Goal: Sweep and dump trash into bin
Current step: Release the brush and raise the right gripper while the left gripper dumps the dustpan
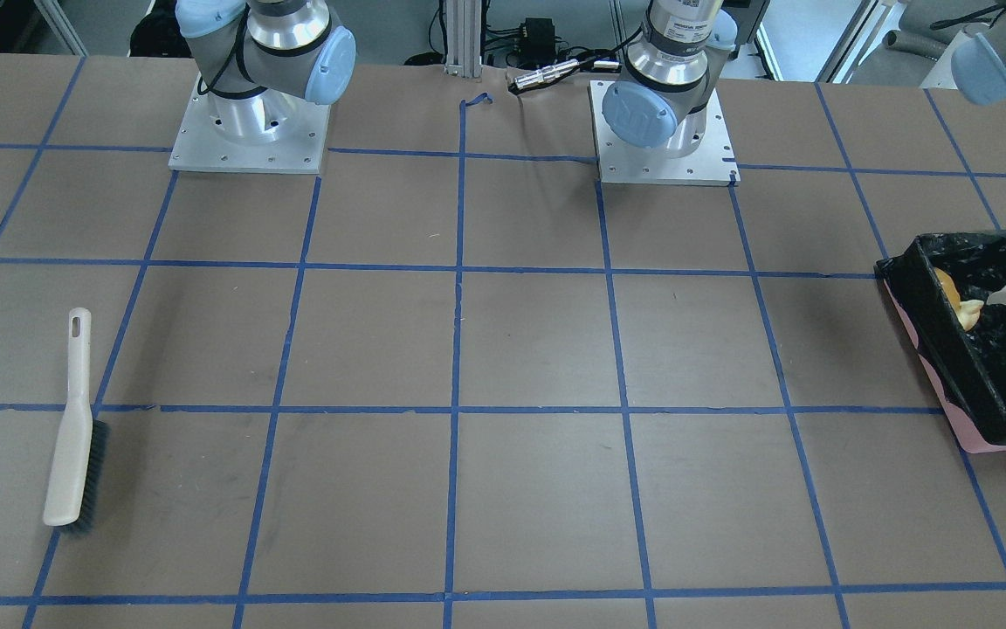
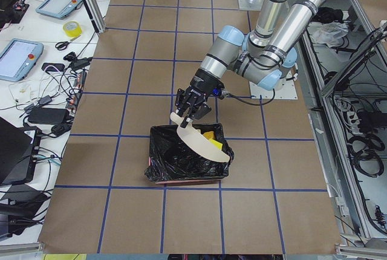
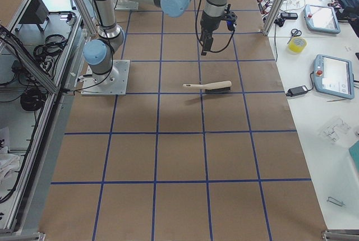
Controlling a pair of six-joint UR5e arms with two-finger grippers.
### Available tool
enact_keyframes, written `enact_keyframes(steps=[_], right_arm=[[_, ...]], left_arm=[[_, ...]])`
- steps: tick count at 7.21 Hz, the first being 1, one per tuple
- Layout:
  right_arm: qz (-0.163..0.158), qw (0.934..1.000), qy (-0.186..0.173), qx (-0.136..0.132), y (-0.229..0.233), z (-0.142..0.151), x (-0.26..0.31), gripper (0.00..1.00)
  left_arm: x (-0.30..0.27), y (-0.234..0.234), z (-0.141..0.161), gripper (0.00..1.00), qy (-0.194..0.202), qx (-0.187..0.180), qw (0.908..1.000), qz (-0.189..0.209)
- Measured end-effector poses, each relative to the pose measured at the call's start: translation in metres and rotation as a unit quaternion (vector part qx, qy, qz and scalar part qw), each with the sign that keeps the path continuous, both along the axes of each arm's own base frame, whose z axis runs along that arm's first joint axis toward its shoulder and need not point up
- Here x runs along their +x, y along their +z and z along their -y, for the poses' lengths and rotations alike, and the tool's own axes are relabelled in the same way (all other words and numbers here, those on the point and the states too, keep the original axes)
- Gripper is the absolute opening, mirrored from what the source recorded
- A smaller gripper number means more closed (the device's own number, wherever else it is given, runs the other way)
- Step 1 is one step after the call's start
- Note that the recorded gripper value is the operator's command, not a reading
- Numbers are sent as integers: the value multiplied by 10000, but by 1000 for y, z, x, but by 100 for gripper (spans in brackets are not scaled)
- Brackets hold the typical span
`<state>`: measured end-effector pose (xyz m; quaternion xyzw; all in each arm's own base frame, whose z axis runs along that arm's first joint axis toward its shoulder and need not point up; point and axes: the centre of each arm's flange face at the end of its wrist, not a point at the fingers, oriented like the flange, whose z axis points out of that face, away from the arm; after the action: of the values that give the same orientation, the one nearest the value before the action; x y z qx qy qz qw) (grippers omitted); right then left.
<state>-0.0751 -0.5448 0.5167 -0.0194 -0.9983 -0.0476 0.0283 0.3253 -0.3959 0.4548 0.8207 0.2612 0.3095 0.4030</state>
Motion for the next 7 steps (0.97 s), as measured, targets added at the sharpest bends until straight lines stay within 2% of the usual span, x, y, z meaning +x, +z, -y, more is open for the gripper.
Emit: enact_keyframes(steps=[1, 3, 5, 7], right_arm=[[155, 9997, -136, -119, 11, -1, 22, 100], [192, 9990, -352, -218, 19, -2, 106, 100], [158, 9989, -281, -346, 33, -23, 174, 100], [187, 9983, -212, -513, 49, -47, 205, 100]], left_arm=[[-4, -1, -3, 0, 49, -135, 9999, 24], [-8, -2, -4, 0, 131, -455, 9989, 47], [-15, -7, -8, 0, 188, -769, 9967, 168], [-19, -9, -12, 0, 186, -889, 9954, 295]])
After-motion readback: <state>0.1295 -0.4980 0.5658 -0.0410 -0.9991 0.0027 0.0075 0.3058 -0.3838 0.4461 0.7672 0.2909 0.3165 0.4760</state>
